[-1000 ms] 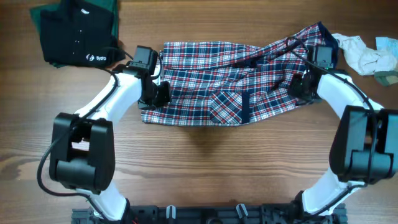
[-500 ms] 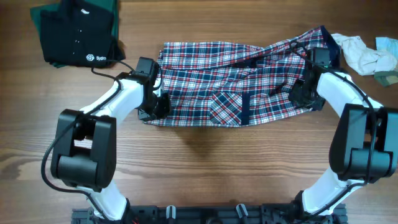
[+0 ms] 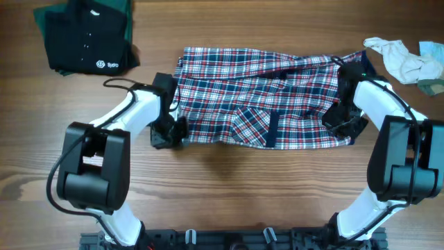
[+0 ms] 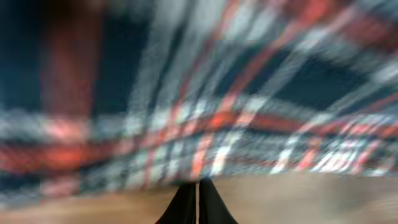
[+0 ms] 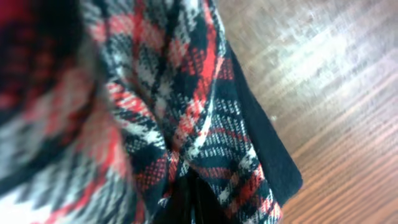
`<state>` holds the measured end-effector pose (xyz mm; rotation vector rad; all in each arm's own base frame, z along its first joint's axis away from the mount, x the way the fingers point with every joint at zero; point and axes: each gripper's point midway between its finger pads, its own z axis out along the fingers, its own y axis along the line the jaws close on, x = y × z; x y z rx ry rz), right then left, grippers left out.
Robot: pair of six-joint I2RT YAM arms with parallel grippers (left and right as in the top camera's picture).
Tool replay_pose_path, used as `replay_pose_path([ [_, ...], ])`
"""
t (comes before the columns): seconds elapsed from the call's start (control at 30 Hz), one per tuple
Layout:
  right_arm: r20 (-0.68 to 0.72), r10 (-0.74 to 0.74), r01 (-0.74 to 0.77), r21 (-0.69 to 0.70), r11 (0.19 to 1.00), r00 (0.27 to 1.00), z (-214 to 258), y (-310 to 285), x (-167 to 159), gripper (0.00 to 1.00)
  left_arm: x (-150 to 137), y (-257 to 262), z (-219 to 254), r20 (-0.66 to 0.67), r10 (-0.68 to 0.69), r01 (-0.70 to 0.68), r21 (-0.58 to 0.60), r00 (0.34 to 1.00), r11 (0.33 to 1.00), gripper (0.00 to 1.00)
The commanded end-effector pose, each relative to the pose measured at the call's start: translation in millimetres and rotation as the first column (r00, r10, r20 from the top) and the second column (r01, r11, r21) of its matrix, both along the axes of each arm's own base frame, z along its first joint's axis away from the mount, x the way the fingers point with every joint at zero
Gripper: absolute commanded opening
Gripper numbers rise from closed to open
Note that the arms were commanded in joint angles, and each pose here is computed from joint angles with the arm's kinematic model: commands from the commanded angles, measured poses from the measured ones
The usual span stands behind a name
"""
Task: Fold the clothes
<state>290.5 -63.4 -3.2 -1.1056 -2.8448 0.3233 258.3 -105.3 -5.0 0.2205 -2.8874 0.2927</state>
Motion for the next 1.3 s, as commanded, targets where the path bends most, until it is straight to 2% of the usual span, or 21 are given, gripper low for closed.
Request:
replay_pose_path([
  [0.0, -0.083, -0.074, 0.074, -0.006, 0.997, 0.994, -15, 1, -22, 0.04, -19, 6, -5, -0.079, 0.026, -0.023, 0.039, 0.997, 0.999, 0.04],
  [0.17, -0.1, -0.136, 0.134, -0.026, 0.991, 0.986, -13, -7, -30, 0.04, -31, 9, -2, -0.133, 0.03, -0.023, 0.054, 0.991, 0.998, 0.04],
  [0.3, -0.097, -0.247, 0.244, -0.04, 0.969, 0.964, -12, -29, -38, 0.04, -27, 11, 8, -0.093, 0.026, -0.02, 0.061, 0.995, 0.998, 0.04],
  [0.47, -0.089, -0.304, 0.299, -0.065, 0.952, 0.949, -12, -51, -44, 0.04, 0, 11, 47, 0.127, 0.016, -0.022, 0.044, 0.992, 0.999, 0.04],
  [0.6, -0.077, -0.323, 0.317, -0.077, 0.945, 0.943, -12, -58, -44, 0.04, 19, 7, 81, 0.299, 0.024, -0.024, -0.001, 0.954, 1.0, 0.04],
  [0.7, -0.049, -0.399, 0.392, -0.108, 0.914, 0.916, -12, -66, -45, 0.04, 29, 5, 91, 0.361, 0.026, -0.021, -0.018, 0.932, 1.0, 0.04],
  [0.83, -0.013, -0.453, 0.447, -0.14, 0.883, 0.891, -8, -86, -44, 0.04, 54, -2, 98, 0.468, 0.004, 0.016, -0.038, 0.884, 0.999, 0.08],
  [0.97, 0.027, -0.492, 0.492, -0.12, 0.863, 0.87, -4, -102, -38, 0.04, 85, -9, 111, 0.587, 0.007, 0.037, -0.062, 0.809, 0.997, 0.22],
  [1.03, 0.05, -0.494, 0.496, -0.118, 0.86, 0.868, -4, -105, -34, 0.05, 97, -12, 117, 0.631, 0.015, 0.042, -0.076, 0.776, 0.996, 0.25],
  [1.13, 0.099, -0.497, 0.506, -0.112, 0.855, 0.862, -6, -111, -24, 0.06, 109, -15, 125, 0.675, 0.025, 0.047, -0.087, 0.738, 0.995, 0.34],
  [1.2, 0.102, -0.469, 0.478, -0.095, 0.873, 0.877, -5, -111, -19, 0.07, 112, -16, 127, 0.685, 0.027, 0.048, -0.09, 0.728, 0.995, 0.35],
  [1.23, 0.099, -0.443, 0.451, -0.094, 0.887, 0.891, -4, -111, -17, 0.11, 113, -17, 128, 0.691, 0.028, 0.049, -0.093, 0.723, 0.994, 0.36],
  [1.27, 0.099, -0.413, 0.421, -0.092, 0.902, 0.905, -1, -111, -15, 0.24, 115, -21, 131, 0.699, 0.032, 0.062, -0.109, 0.715, 0.992, 0.37],
])
